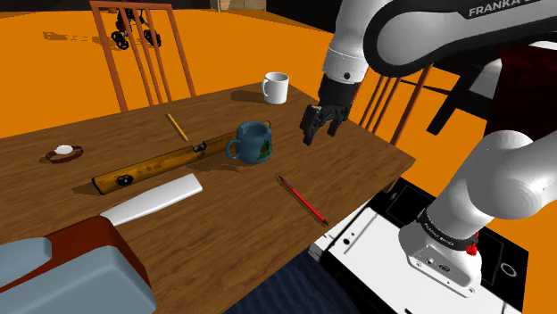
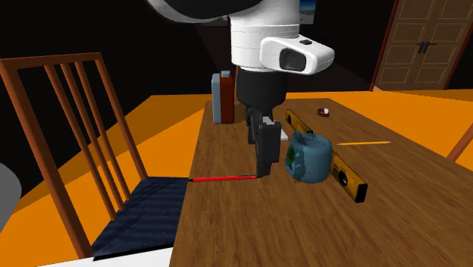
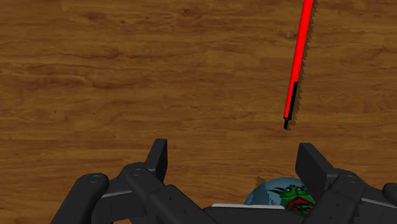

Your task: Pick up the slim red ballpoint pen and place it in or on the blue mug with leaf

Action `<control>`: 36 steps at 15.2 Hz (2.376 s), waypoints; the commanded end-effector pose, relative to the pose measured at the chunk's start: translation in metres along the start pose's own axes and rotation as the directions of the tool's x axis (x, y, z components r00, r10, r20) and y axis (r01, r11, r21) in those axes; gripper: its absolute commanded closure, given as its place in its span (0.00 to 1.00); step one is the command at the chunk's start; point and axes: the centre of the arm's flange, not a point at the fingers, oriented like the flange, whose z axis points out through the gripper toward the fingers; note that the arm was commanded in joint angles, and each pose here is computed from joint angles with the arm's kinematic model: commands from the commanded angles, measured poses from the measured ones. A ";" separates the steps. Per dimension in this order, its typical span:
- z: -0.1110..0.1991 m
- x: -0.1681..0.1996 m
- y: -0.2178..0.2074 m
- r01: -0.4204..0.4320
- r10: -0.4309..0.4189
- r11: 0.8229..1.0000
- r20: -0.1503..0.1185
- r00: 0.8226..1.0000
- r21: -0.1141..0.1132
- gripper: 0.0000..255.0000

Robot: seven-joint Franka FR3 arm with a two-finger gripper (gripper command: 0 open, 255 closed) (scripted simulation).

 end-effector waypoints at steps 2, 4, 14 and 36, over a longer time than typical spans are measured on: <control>0.028 0.006 -0.031 -0.007 0.007 1.000 -0.010 1.000 -0.007 0.00; 0.046 0.009 -0.051 -0.011 0.011 1.000 -0.016 1.000 -0.013 0.00; 0.109 0.015 -0.084 -0.019 0.018 1.000 -0.027 0.999 -0.023 0.00; 0.101 0.016 -0.086 -0.019 0.018 1.000 -0.027 0.999 -0.023 1.00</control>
